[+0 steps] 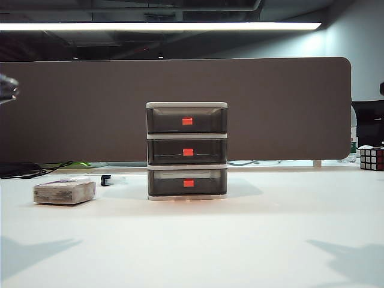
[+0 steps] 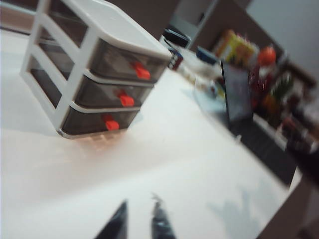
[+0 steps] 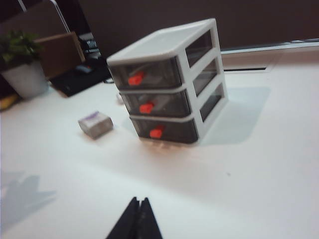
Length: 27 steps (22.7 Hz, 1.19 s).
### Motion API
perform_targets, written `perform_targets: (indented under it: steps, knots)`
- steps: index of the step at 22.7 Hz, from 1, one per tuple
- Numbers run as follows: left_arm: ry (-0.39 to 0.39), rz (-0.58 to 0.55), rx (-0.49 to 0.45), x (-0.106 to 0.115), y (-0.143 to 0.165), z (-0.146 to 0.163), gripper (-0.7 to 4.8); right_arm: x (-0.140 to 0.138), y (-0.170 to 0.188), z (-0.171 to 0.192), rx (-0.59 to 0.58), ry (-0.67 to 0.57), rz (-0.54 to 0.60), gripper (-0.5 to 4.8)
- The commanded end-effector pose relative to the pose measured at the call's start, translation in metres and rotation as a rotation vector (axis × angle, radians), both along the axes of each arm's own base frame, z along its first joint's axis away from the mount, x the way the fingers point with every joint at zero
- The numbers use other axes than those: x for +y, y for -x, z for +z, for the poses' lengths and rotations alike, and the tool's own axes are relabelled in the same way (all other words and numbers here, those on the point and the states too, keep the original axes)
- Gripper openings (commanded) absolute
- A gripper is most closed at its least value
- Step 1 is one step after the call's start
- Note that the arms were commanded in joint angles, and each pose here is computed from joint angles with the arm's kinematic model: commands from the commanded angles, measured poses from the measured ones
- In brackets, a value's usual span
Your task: Open the second layer of the drawer on the table, pick up a pack of napkins on the table and put it in, and finally close the drawer.
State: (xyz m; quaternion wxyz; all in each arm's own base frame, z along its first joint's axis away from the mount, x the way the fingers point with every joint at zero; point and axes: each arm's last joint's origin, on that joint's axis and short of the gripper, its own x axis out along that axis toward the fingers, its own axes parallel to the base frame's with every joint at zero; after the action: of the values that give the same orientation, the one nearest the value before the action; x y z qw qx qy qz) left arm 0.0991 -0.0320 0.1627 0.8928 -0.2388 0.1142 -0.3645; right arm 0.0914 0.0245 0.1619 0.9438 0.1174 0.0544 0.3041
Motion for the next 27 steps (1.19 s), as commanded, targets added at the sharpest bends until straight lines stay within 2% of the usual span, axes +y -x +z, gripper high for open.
perform_targets:
  steps: [1,3,7,10,11,13,16,18,22,24,25,27]
  knots:
    - [0.182,0.152,-0.004,-0.007,0.000,0.014,0.53,0.000,0.000,0.007,-0.018,-0.096,0.007,-0.04]
    - [0.117,0.138,-0.039,-0.018,0.003,0.013,0.53,0.002,0.001,0.011,-0.047,-0.122,0.025,-0.05]
    - [0.025,0.200,-0.015,-0.035,0.006,0.006,0.53,0.005,0.002,0.026,-0.060,-0.128,0.055,-0.05]
    - [-0.061,0.241,-0.048,-0.053,0.005,0.007,0.53,0.009,-0.001,0.046,-0.081,-0.073,0.039,-0.05]
    - [-0.115,0.245,-0.056,-0.062,0.002,0.011,0.54,0.012,-0.007,0.055,-0.070,-0.046,0.040,-0.05]
    - [-0.164,0.235,-0.074,-0.072,-0.005,0.014,0.57,0.016,-0.014,0.061,-0.057,-0.022,0.054,-0.05]
    - [-0.249,0.229,-0.086,-0.098,-0.029,0.018,0.65,0.026,-0.039,0.072,-0.011,-0.012,0.083,-0.05]
    - [-0.285,0.224,-0.061,-0.113,-0.043,0.014,0.91,0.033,-0.056,0.075,0.024,-0.004,0.112,-0.05]
    - [-0.316,0.219,-0.035,-0.138,-0.064,0.006,0.91,0.046,-0.091,0.081,0.089,0.035,0.172,-0.05]
    - [-0.315,0.177,-0.038,-0.149,-0.073,0.002,0.91,0.052,-0.108,0.084,0.122,0.048,0.178,-0.04]
    - [-0.341,0.125,-0.047,-0.156,-0.077,-0.001,0.91,0.056,-0.116,0.085,0.119,0.069,0.204,-0.05]
    - [-0.361,0.109,-0.055,-0.158,-0.079,-0.003,0.89,0.059,-0.124,0.086,0.123,0.078,0.247,-0.04]
